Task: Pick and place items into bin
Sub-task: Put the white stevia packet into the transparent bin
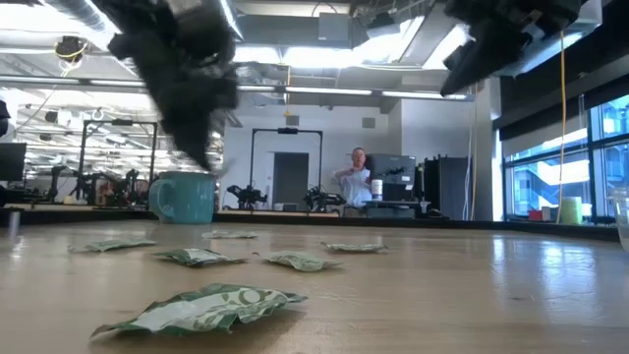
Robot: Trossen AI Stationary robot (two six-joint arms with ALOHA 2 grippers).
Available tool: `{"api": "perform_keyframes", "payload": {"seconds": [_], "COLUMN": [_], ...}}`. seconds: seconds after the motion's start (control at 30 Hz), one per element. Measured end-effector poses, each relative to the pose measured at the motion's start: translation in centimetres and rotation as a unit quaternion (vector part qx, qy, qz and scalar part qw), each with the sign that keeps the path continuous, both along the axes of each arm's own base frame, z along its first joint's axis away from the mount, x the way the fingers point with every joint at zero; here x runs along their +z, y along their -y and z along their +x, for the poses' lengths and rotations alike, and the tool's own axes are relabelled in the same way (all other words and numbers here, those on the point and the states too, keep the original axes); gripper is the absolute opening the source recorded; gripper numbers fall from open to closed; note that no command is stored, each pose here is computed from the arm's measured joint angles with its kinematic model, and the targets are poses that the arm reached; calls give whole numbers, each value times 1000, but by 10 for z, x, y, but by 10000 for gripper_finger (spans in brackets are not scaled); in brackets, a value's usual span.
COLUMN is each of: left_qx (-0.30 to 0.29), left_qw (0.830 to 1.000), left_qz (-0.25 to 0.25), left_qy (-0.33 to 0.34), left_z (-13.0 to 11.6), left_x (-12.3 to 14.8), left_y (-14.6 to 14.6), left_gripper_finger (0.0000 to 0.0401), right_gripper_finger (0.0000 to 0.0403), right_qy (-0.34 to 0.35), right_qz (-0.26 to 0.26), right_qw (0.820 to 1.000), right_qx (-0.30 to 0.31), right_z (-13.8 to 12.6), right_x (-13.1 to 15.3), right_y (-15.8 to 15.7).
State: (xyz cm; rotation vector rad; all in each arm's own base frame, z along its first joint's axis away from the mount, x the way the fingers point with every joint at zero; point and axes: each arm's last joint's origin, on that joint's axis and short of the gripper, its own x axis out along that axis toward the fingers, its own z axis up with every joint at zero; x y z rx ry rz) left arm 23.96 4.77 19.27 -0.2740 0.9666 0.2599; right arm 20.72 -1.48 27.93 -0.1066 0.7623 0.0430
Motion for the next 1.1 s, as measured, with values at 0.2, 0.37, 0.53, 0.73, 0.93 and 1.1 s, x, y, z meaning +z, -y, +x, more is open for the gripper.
{"api": "perform_keyframes", "payload": {"seconds": [0.2, 0.37, 0.53, 0.73, 0.93, 1.1], "left_qx": [-143, -206, -204, -214, -261, -294], "left_qw": [962, 925, 918, 909, 879, 855], "left_qz": [-12, -83, -139, -209, -299, -346], "left_qy": [231, 309, 310, 289, 263, 250], "left_z": [29, 35, 44, 66, 98, 123], "left_x": [31, 45, 36, 17, 9, 5], "left_y": [2, 7, 7, 5, 2, -1], "left_gripper_finger": [3, 3, 3, 3, 3, 3], "right_gripper_finger": [133, 133, 133, 133, 133, 133], "right_qy": [81, 104, 154, 185, 198, 202], "right_qz": [-52, -111, -123, -127, -111, -111], "right_qw": [995, 984, 970, 957, 945, 940], "right_qx": [36, 98, 141, 182, 235, 250], "right_z": [17, 34, 54, 70, 81, 89], "right_x": [9, 4, 1, -6, -15, -22], "right_y": [1, 1, 1, -1, -11, -19]}}
